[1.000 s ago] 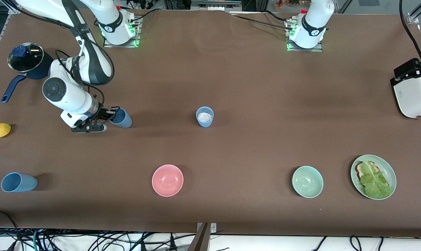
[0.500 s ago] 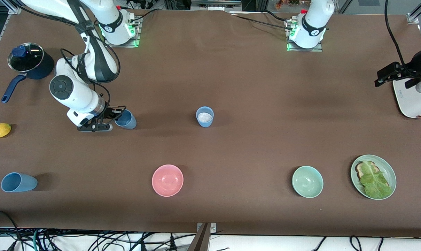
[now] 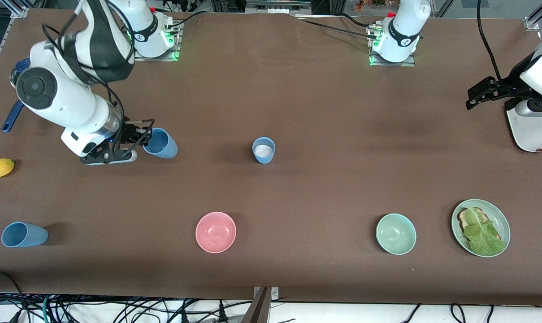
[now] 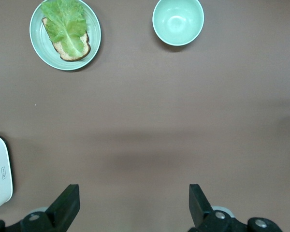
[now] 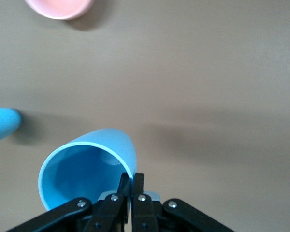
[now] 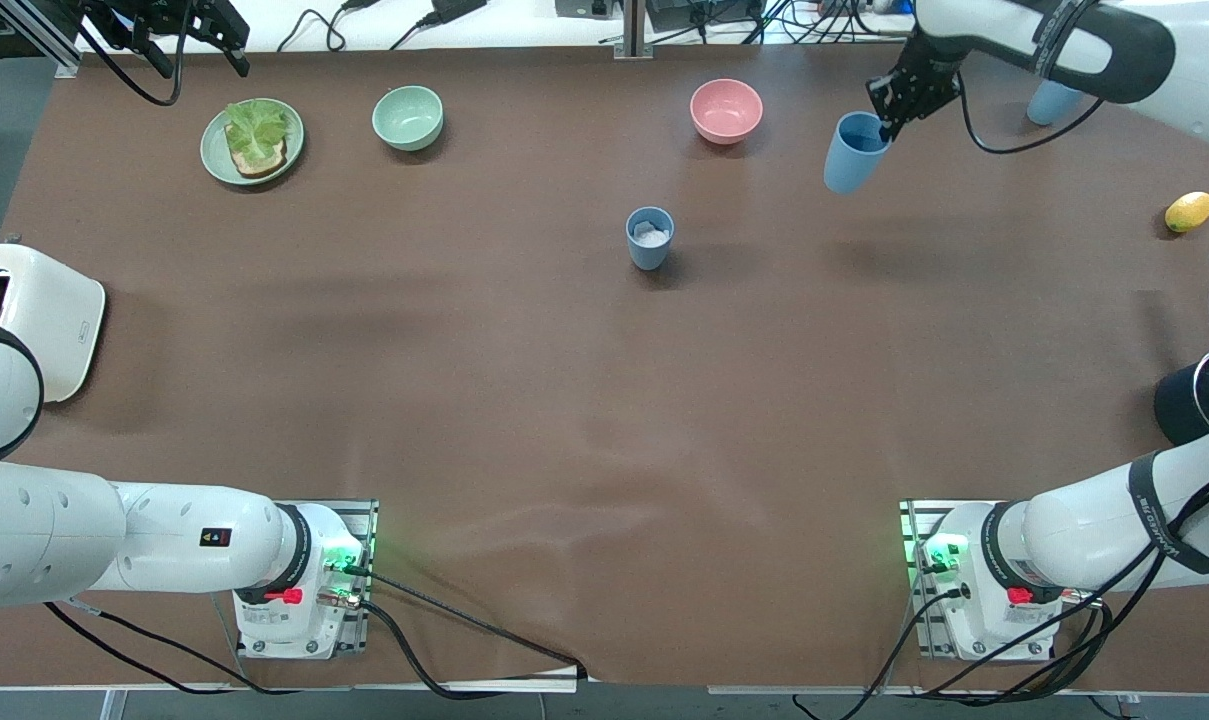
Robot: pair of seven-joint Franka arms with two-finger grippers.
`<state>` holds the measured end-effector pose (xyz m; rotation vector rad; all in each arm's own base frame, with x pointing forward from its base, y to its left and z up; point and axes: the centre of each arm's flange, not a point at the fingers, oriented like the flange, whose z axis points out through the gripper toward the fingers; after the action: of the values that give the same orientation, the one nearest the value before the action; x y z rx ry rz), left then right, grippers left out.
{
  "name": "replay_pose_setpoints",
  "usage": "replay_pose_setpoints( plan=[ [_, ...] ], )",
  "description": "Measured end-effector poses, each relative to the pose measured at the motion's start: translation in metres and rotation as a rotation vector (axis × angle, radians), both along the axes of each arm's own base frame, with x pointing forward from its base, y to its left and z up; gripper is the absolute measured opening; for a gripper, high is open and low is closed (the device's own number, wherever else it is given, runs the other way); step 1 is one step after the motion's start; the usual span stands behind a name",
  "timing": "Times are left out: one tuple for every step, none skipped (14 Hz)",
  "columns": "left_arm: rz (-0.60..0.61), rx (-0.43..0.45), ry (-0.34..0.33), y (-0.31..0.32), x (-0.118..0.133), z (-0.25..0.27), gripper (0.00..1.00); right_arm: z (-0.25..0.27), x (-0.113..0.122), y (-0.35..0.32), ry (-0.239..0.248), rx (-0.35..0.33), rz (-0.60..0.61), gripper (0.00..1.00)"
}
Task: Stack blue cups with both arms
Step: 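Carry the blue cup with the right gripper over the tissue cup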
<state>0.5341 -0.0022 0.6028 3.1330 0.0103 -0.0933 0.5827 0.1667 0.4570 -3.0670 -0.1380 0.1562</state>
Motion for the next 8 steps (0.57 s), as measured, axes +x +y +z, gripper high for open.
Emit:
replay_pose_setpoints(
  plan=[
    [0.000,0.000,0.008,0.000,-0.001,-0.001,1.00,0.006,-0.003,0.014,-0.001,0.004,-0.007,0.04],
    [0.000,0.000,0.013,0.000,-0.001,-0.001,1.00,0.008,-0.007,0.029,0.000,0.008,-0.016,0.04],
    [0.001,0.000,0.015,0.000,-0.002,-0.001,1.00,0.008,-0.012,0.047,0.004,0.009,-0.029,0.04],
    [0.001,0.000,0.015,0.000,-0.002,-0.001,1.00,0.009,-0.018,0.067,0.006,0.010,-0.047,0.04],
    [0.001,0.000,0.016,0.000,-0.002,-0.001,1.00,0.011,-0.025,0.088,0.007,0.010,-0.064,0.04],
    [0.001,0.000,0.016,0.000,-0.002,-0.001,1.00,0.013,-0.034,0.113,0.008,0.009,-0.079,0.04],
    [0.001,0.000,0.016,0.000,-0.002,-0.001,1.00,0.014,-0.044,0.140,0.007,0.006,-0.097,0.04],
    [0.001,0.000,0.016,0.000,-0.002,-0.001,1.00,0.014,-0.053,0.166,0.002,-0.003,-0.115,0.04]
  ],
)
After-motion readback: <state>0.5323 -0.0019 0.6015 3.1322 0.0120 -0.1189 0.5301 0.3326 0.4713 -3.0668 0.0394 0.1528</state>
